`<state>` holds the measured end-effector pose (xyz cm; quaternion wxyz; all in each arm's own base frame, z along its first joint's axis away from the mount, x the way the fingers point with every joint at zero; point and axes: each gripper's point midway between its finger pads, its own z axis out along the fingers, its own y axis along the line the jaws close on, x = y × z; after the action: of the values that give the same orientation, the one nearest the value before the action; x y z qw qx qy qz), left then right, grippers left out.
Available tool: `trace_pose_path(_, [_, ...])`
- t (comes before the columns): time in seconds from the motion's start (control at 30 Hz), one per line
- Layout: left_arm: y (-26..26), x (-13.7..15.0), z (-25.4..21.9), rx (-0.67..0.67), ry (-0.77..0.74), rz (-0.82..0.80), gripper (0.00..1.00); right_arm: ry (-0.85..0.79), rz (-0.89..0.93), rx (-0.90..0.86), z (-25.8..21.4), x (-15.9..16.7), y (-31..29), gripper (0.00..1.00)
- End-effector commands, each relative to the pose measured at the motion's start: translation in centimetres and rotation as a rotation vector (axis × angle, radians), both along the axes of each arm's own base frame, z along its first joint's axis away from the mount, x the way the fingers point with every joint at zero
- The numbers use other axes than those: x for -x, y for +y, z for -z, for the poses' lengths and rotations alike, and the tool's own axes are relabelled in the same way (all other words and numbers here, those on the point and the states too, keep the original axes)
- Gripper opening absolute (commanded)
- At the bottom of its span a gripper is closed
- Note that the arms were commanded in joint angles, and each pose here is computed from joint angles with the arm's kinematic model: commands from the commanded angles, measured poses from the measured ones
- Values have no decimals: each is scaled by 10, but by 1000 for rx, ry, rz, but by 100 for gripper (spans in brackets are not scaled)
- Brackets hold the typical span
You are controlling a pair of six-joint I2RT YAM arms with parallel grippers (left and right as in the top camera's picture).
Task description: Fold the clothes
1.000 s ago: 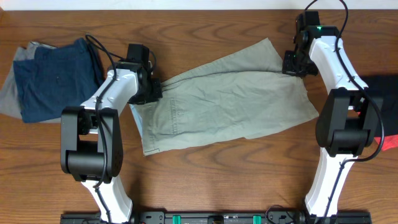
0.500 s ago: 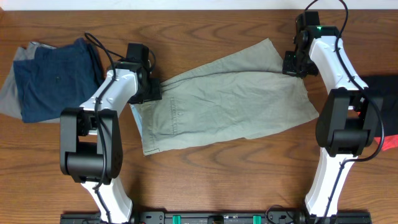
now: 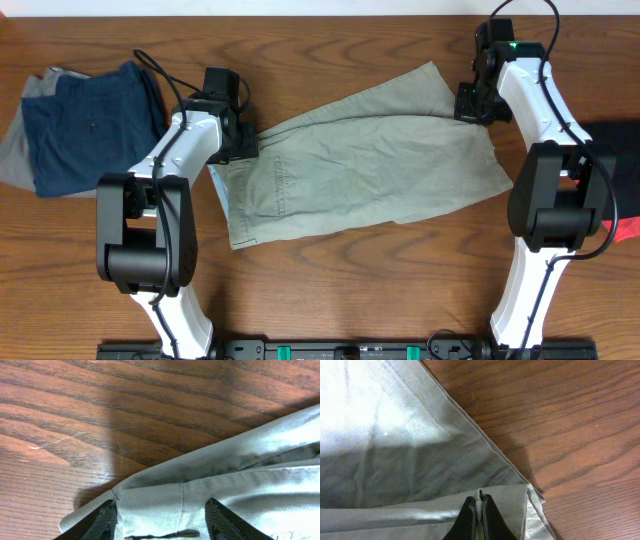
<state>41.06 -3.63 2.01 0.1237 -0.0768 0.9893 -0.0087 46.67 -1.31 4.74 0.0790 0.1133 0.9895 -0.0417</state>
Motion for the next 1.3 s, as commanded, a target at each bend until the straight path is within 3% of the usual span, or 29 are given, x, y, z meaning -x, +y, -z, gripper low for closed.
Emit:
trace_pose_path(0.0, [3, -2, 2, -10, 5, -11, 56, -6, -6, 14, -3, 0, 2, 1])
trace_pose_path(0.3, [4, 4, 19, -14, 51, -11, 53, 1, -6, 14, -3, 2, 2, 1])
trace_pose_path(0.37, [1, 6, 21, 1, 62, -7, 43, 2, -6, 14, -3, 2, 2, 1])
trace_pose_path(0.47, [0, 3, 18, 8, 50, -6, 11, 1, -6, 14, -3, 2, 2, 1])
trace_pose_path(0.5, [0, 2, 15, 9, 41, -5, 7, 1, -6, 14, -3, 2, 2, 1])
trace_pose_path(0.83, [-10, 5, -50, 75, -62, 10, 6, 1, -1, 14, -8, 4, -1, 1])
trace_pose_path(1.03, [-15, 48, -84, 137, 10, -52, 6, -114, 39, 29, -79, 9, -20, 1])
trace_pose_path(1.27, [-9, 100, -104, 129, 135, -99, 6, -450, 17, 49, -221, 14, -26, 1])
